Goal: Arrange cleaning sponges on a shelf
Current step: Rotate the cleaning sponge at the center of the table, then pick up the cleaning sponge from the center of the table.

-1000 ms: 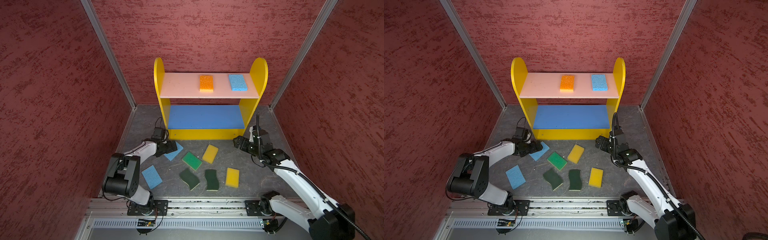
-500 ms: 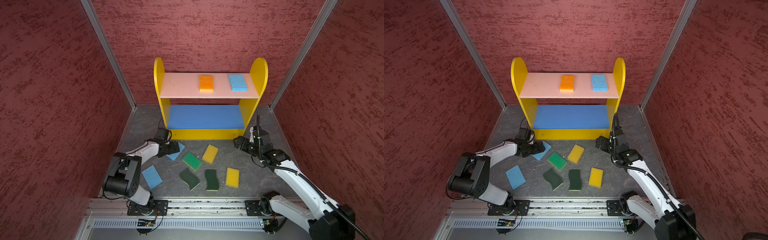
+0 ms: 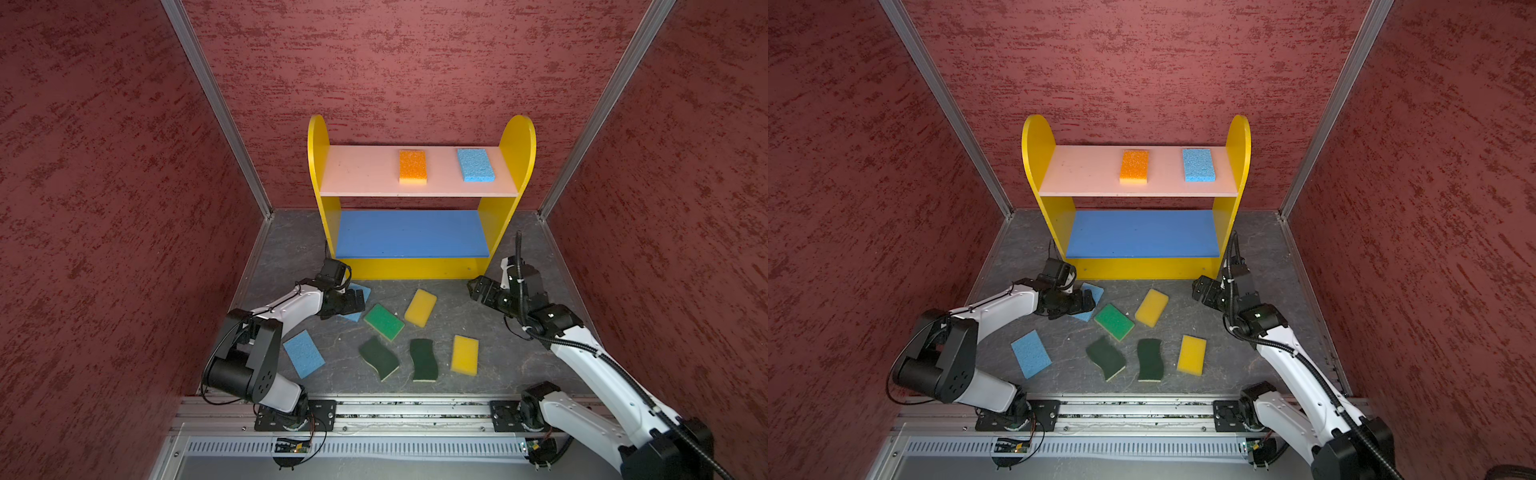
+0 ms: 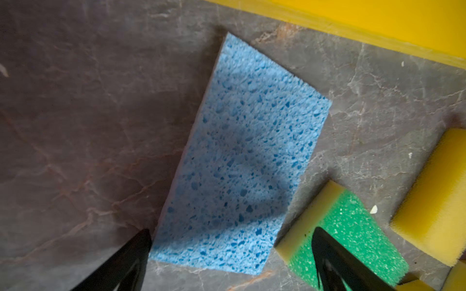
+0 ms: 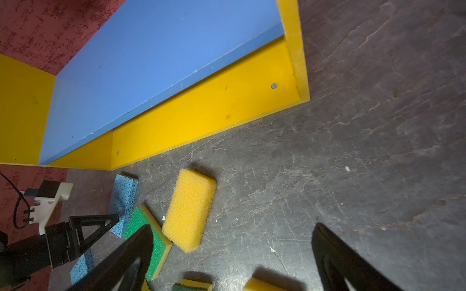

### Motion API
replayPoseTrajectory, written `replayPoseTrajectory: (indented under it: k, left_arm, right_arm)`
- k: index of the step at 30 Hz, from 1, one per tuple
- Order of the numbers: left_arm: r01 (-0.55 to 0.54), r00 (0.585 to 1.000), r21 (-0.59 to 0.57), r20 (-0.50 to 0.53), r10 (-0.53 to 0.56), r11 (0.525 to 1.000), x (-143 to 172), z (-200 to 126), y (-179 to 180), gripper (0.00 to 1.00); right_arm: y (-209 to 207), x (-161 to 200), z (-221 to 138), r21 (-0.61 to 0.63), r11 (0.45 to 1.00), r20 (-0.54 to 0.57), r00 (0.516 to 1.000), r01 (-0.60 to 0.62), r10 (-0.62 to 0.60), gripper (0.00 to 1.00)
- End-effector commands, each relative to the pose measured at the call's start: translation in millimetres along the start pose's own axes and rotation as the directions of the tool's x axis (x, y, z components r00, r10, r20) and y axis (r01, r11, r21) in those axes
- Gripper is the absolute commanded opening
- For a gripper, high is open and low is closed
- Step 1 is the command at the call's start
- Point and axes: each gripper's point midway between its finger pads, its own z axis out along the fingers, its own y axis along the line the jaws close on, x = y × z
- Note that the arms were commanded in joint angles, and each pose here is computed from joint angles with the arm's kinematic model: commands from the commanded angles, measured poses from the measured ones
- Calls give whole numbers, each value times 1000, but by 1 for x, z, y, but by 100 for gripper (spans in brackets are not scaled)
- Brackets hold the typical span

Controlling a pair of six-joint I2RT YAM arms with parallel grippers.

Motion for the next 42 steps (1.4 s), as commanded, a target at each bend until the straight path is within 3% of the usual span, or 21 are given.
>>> replayPoseTrajectory:
  k: [1,5,19,27,42]
  left_arm:
    - [-5,1000,-69,20,6,998,-9,-9,5,99]
    - [-36,998,-142,39,42,989,-19,-15,7,99]
    - [-185,982,-177,-56,178,967,-27,-1,-3,99]
    - [-250,967,-159,-86,239,955,-23,5,-9,99]
    - [-327,941,-272,-178,287,905,-11,13,1,99]
  right_arm:
    - [1,-4,-4,-14,1000,21,1000,-11,11,99]
    - [0,-3,-5,-8,1000,22,1000,-7,7,99]
    - [-6,-2,-7,11,1000,31,1000,-5,5,99]
    - [-8,-2,-6,16,1000,32,999,-9,8,99]
    - [-14,3,-7,24,1000,29,1000,-10,9,99]
